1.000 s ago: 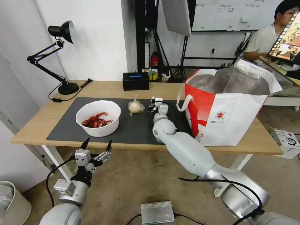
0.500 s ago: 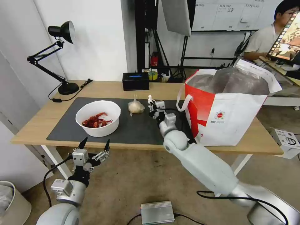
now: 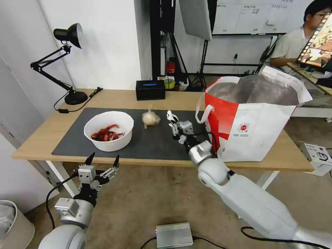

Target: Pick up the trash from the table and place it into the takeout bag.

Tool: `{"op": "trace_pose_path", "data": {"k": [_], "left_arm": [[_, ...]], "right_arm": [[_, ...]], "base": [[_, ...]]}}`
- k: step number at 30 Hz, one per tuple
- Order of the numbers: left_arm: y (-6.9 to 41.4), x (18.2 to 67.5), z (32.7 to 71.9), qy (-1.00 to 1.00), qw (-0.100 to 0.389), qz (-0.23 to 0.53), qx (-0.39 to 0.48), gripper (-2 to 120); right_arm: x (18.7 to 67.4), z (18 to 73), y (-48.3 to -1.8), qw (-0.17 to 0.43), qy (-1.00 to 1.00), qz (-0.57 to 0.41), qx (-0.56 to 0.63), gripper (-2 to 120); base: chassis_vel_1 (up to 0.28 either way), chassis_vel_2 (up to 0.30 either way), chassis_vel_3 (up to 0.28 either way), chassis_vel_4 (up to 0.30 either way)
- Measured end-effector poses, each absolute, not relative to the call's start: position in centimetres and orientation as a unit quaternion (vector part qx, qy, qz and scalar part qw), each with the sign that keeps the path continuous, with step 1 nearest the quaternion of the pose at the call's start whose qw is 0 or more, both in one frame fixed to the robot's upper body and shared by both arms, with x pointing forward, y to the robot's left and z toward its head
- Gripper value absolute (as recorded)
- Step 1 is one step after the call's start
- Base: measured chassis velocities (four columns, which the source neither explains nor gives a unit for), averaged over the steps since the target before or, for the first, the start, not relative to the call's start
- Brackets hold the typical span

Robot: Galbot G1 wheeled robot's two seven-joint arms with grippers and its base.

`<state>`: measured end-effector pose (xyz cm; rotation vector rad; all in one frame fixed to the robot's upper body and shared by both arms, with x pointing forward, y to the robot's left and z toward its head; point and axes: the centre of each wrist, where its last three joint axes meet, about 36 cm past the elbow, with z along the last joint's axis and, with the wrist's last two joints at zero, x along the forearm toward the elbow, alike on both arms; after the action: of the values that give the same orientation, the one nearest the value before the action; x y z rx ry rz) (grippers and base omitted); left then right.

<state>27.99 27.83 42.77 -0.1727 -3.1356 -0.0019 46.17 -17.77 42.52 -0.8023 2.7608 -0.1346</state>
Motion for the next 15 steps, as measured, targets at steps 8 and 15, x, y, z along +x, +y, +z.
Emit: {"op": "trace_pose_path", "data": {"k": [8, 15], "left_arm": [[27.5, 27.9, 42.6, -0.998, 0.003, -0.003, -0.057, 100], [27.1, 27.8, 42.3, -0.998, 0.007, -0.004, -0.057, 100]], "right_arm": [[42.9, 45.1, -22.7, 0.164, 0.945, -0.063, -0.275, 0], [40.1, 47.7, -27.1, 0.201, 0.941, -0.082, -0.261, 0]], "base": [[0.0, 0.0, 0.0, 0.0], [0.0, 0.0, 0.0, 0.0]]}}
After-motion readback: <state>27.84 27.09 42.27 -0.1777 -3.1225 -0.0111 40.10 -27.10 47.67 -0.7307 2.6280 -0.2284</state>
